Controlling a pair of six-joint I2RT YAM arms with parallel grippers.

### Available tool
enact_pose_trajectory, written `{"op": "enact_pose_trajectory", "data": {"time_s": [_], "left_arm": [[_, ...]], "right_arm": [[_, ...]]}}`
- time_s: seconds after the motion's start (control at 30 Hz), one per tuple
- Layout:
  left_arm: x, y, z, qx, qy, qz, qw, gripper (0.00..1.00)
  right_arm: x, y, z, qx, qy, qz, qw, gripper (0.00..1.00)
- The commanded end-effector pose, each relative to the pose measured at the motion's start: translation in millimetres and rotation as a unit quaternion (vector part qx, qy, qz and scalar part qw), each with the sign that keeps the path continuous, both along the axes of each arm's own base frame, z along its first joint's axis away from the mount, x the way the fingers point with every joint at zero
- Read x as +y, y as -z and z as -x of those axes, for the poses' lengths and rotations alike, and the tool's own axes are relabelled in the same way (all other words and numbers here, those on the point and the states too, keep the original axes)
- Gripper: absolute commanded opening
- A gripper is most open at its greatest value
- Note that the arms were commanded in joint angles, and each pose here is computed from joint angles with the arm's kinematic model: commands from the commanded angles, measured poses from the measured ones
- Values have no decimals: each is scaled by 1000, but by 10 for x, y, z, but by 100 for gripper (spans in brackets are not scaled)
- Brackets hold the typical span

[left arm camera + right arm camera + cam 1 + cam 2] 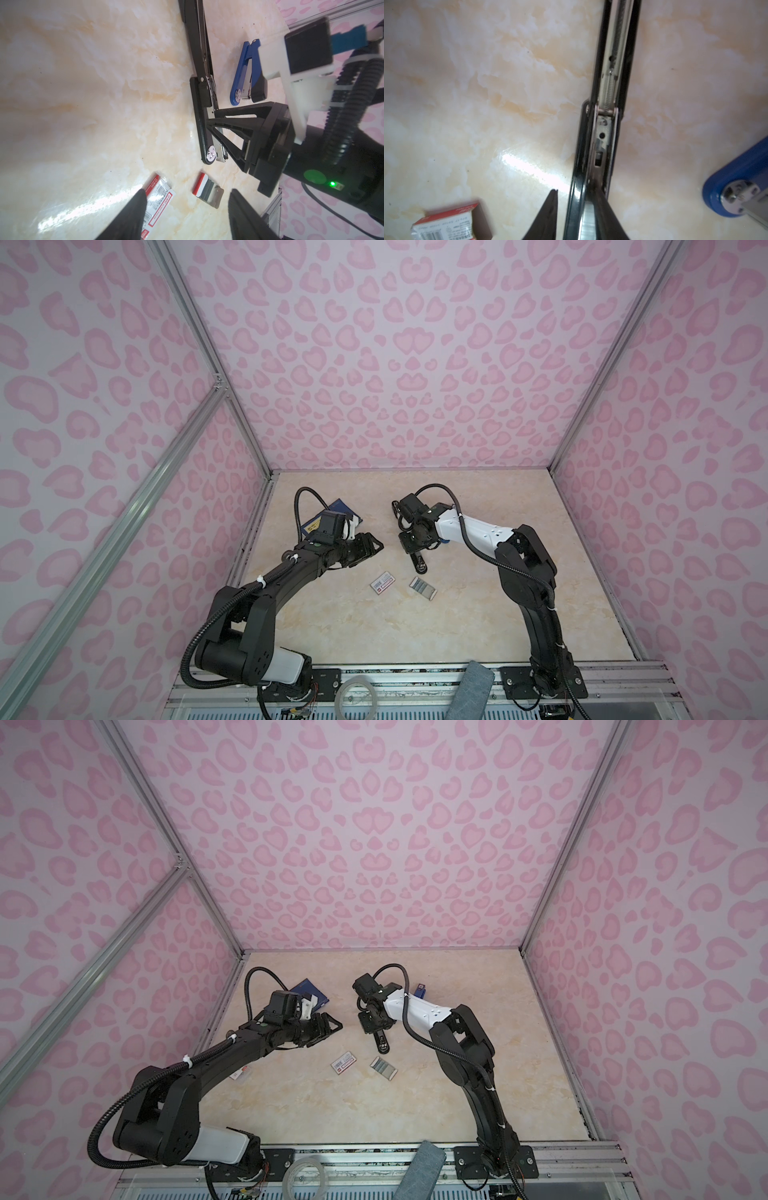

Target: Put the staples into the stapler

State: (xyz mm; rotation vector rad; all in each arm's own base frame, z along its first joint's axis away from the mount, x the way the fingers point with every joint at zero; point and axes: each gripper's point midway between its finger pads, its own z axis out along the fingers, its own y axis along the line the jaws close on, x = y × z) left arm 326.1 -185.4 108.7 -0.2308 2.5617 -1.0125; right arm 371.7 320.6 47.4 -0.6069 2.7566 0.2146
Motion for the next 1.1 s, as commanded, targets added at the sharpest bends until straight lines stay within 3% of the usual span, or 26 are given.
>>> {"op": "enact_pose_trajectory", "data": {"time_s": [0.0, 0.47, 0.77, 1.07], "left_arm": [[-36, -74, -57, -15, 6, 9, 1000, 65], [-46, -52, -66, -12, 8, 9, 1000, 65], [-45, -120, -57, -19, 7, 10, 1000, 65], [-15, -137, -11, -21, 3, 7, 1000, 65]], "right_arm": [[-45, 50, 117, 15, 4, 4, 1000, 32], [-167, -111, 466, 11, 5, -8, 1000, 32], [-510, -352, 265, -33, 45, -5, 998, 33], [-646, 51, 140, -17, 59, 16, 998, 30]]}}
